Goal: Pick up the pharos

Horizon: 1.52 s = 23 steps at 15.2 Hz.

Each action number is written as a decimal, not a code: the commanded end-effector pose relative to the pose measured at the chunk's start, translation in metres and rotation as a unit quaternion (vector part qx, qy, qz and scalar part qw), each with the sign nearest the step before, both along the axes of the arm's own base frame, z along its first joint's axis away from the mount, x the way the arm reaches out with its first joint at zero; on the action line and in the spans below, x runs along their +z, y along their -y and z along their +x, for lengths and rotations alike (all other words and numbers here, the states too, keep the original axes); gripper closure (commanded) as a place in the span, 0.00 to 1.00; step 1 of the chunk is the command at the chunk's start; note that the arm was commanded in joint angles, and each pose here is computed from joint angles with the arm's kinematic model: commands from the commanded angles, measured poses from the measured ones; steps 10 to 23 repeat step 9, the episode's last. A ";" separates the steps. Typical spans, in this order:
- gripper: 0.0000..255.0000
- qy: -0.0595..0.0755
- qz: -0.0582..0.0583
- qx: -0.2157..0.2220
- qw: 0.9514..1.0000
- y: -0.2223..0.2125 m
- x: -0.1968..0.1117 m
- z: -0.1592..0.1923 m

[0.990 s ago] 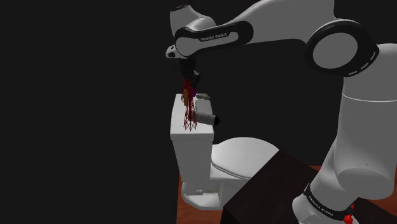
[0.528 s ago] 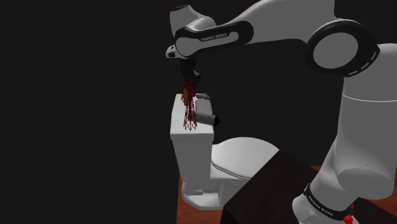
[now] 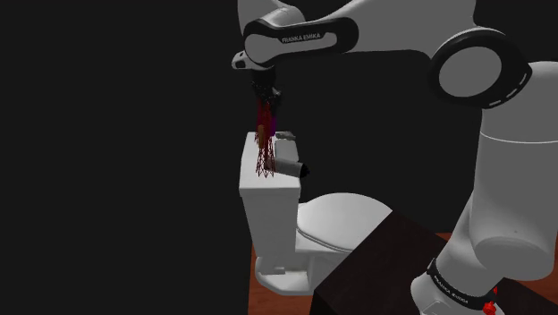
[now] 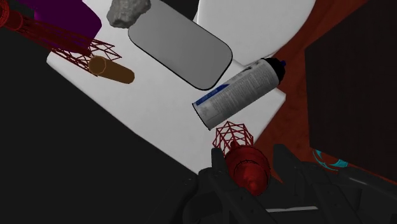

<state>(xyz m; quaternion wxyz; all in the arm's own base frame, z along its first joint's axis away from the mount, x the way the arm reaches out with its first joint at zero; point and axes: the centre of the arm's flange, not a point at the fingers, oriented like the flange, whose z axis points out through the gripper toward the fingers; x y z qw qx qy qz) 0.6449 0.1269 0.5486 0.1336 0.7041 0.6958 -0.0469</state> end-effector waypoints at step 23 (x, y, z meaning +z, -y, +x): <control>1.00 0.000 0.000 0.000 1.000 0.000 0.043 -0.001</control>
